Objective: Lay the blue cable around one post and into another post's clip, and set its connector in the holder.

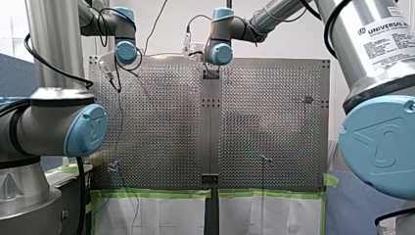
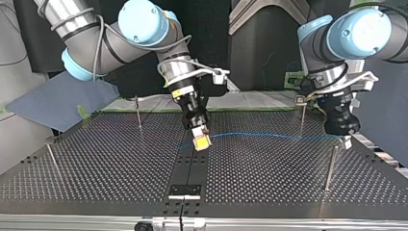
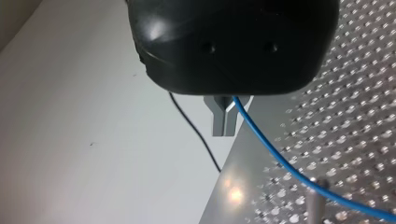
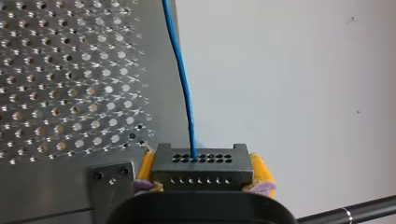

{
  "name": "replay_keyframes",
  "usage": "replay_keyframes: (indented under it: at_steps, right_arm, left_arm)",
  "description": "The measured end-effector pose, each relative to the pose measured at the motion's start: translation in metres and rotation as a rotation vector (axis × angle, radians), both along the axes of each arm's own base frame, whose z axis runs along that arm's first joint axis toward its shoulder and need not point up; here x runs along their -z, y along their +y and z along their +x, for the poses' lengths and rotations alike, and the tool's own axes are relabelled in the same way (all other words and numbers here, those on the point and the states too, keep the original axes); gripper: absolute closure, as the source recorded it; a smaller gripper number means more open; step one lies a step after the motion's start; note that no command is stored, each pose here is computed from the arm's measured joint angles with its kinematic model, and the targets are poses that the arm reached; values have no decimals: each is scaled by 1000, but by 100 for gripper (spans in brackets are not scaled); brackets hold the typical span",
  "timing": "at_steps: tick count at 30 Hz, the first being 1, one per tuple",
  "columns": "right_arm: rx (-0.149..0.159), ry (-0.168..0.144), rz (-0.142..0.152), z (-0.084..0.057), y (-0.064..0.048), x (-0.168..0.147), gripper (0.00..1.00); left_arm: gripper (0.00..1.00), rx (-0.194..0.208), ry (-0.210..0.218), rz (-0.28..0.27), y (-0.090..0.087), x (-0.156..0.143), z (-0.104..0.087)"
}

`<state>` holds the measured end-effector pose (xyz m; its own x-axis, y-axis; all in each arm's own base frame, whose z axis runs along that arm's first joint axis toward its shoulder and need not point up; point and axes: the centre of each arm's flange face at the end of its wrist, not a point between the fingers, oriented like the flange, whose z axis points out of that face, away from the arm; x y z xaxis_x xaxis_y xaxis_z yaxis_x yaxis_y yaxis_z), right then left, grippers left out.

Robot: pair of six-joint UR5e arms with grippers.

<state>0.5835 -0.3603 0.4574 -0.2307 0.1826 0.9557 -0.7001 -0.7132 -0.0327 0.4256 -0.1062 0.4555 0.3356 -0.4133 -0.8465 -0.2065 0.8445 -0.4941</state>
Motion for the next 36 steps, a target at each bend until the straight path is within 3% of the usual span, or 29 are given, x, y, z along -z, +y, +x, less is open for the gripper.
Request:
replay_keyframes:
  at_steps: [9,20,27,31,36]
  right_arm:
    - [1,3,4,9,-9,6,100]
    - [-3,10,11,28,-21,19,100]
    - [-3,-4,-2,34,-25,10,100]
    - [0,9,5,40,-31,14,100]
    - [2,13,5,47,-38,17,100]
  left_arm:
    - [100,-29,-26,-24,25,-5,8]
    - [100,-34,-30,-3,62,-4,27]
    - [100,1,-27,9,71,-5,52]
    - [100,29,-26,11,71,-6,67]
    - [100,34,-10,5,75,3,83]
